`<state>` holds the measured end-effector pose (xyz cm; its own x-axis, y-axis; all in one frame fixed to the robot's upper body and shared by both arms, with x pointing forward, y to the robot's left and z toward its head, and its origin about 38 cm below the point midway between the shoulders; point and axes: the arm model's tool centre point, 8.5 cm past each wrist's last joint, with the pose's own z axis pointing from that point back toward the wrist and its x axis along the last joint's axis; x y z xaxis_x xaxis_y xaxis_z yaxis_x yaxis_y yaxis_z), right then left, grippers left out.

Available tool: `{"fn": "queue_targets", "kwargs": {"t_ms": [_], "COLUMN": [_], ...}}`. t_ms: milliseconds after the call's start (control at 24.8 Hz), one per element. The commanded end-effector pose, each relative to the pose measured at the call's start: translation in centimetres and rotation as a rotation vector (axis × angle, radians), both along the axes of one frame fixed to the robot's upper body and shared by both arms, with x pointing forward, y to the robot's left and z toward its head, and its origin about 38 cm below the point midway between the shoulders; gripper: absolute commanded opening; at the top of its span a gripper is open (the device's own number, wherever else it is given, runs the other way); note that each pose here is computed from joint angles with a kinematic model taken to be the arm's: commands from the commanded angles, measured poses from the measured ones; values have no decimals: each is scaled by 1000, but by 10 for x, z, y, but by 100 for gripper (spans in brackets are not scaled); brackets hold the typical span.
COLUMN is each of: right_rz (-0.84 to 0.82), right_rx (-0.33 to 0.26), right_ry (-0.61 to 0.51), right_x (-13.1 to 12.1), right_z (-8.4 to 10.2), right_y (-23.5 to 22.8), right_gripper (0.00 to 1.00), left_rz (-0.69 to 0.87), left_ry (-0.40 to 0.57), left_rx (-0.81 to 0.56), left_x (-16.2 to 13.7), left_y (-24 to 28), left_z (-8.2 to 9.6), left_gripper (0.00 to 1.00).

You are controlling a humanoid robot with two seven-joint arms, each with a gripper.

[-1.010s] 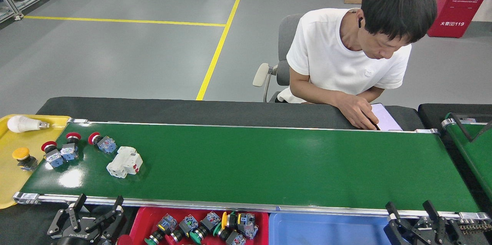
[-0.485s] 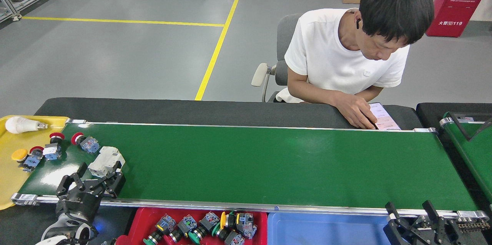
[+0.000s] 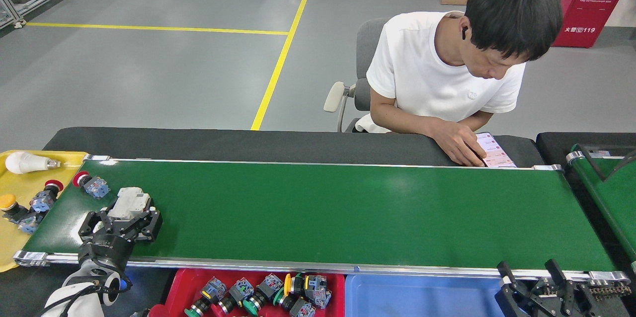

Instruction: Pick switch part from conveyor to tray

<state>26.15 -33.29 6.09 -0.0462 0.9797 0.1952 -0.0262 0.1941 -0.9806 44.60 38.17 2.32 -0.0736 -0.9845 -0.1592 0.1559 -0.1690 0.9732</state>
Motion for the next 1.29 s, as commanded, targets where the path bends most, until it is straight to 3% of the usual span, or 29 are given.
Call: {"fn": "queue_targets", "kwargs": {"t_ms": [0, 121, 283, 444, 606, 848, 1010, 1091, 1253], "right_rz": [7, 7, 9, 9, 9, 1, -3, -4, -7], "right_rx": [-5, -5, -7, -10, -10, -12, -15, -15, -10], "right_ry": [-24, -24, -22, -19, -18, -25, -22, -22, -24], "right_x": [3, 3, 2, 2, 1, 3, 3, 3, 3], "right_z": [7, 7, 7, 7, 6, 9, 8, 8, 8], "right_y": [0, 0, 0, -1, -1, -3, -5, -5, -4], "right_gripper": [98, 98, 98, 98, 98, 98, 98, 98, 98], "left_rz": [-42, -99, -251, -504, -771, -1089, -1215, -1252, -1260], "left_ry": [-49, -114, -176, -173, -186, -205, -188, -168, -161], "left_rx": [-4, -10, -7, -16, -23, 82, 182, 199, 213], "left_x": [4, -17, -69, -104, -134, -169, -191, -197, -198], "left_y": [-7, -21, -67, -158, -234, -343, -398, -410, -415], "left_z": [16, 28, 47, 43, 52, 54, 38, 31, 29], "left_gripper": [8, 8, 8, 8, 9, 10, 13, 23, 73]}}
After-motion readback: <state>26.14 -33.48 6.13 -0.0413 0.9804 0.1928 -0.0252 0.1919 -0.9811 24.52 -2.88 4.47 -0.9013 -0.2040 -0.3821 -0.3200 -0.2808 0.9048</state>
